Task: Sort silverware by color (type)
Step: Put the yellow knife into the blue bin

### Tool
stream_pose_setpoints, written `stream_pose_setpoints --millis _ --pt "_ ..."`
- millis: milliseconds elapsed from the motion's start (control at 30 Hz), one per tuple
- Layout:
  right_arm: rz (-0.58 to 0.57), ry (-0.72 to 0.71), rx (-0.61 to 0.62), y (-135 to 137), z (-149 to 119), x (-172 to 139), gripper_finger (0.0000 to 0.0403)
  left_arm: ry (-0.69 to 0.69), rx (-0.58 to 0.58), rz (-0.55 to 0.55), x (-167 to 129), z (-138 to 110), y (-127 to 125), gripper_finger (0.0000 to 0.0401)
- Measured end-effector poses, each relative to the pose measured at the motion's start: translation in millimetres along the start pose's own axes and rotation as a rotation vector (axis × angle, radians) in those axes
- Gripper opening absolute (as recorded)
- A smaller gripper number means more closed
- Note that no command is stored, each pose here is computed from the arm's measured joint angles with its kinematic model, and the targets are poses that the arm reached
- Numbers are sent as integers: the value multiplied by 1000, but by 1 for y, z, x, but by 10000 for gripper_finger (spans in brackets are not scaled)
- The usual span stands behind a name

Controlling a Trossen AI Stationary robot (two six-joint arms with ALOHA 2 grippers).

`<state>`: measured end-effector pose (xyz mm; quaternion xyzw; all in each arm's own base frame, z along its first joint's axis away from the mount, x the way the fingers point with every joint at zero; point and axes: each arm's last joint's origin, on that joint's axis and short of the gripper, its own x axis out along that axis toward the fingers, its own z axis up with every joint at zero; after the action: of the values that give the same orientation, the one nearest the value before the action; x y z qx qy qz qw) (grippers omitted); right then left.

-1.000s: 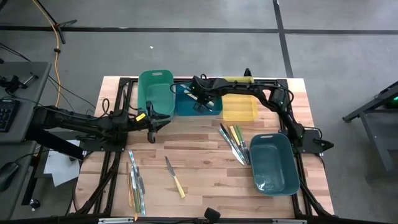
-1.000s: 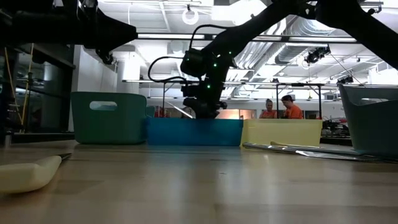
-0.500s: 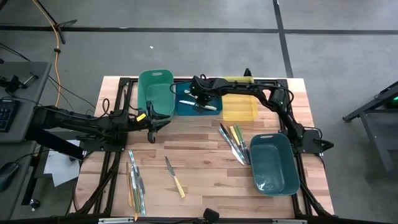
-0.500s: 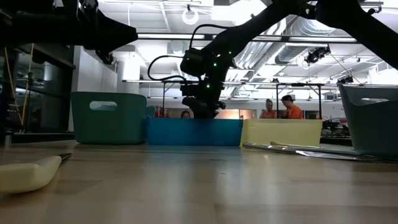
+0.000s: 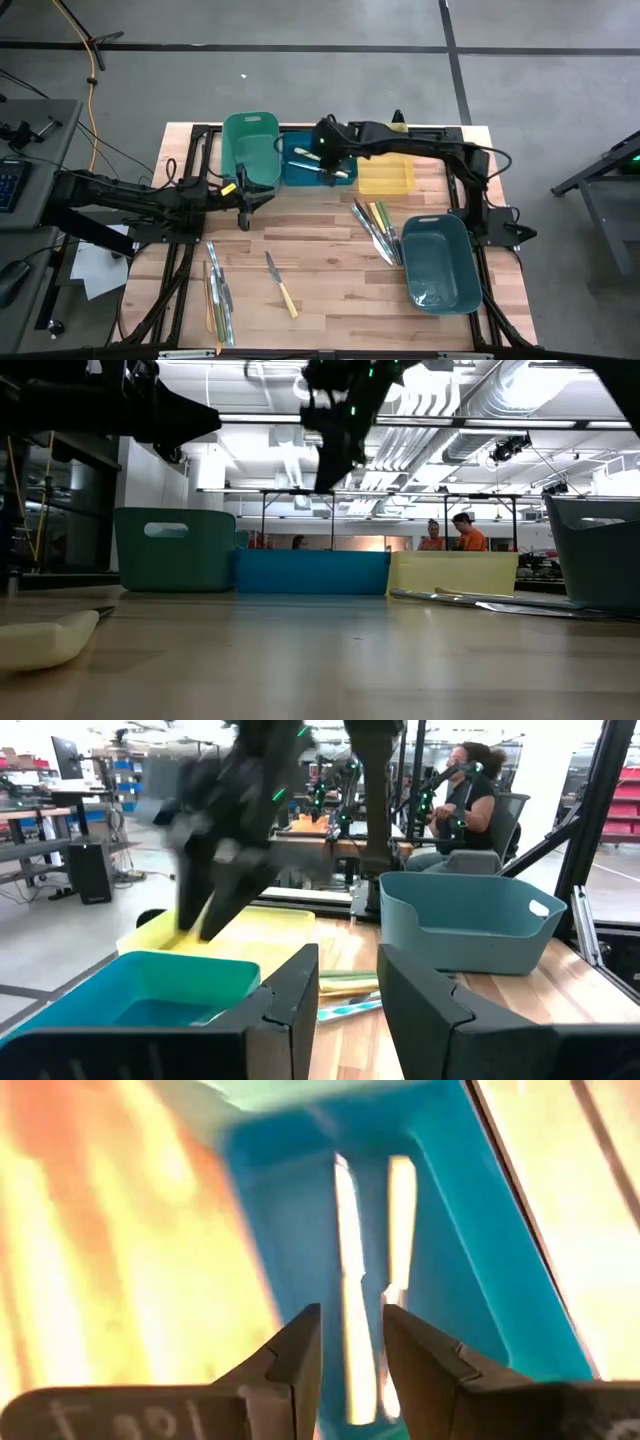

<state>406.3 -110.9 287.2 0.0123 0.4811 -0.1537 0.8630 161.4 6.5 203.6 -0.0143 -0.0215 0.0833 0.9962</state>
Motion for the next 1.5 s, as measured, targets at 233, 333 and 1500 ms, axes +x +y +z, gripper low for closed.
stream_pose_setpoints --millis 233,333,1500 --pt "12 -42 -143 61 -1 -29 106 44 -20 -46 0 -4 -1 99" --pt "-21 -7 -174 77 -6 -32 106 51 -21 -87 0 -5 -3 99" --pt "171 -1038 -149 85 -147 -44 106 79 29 -86 -1 -8 -5 99"
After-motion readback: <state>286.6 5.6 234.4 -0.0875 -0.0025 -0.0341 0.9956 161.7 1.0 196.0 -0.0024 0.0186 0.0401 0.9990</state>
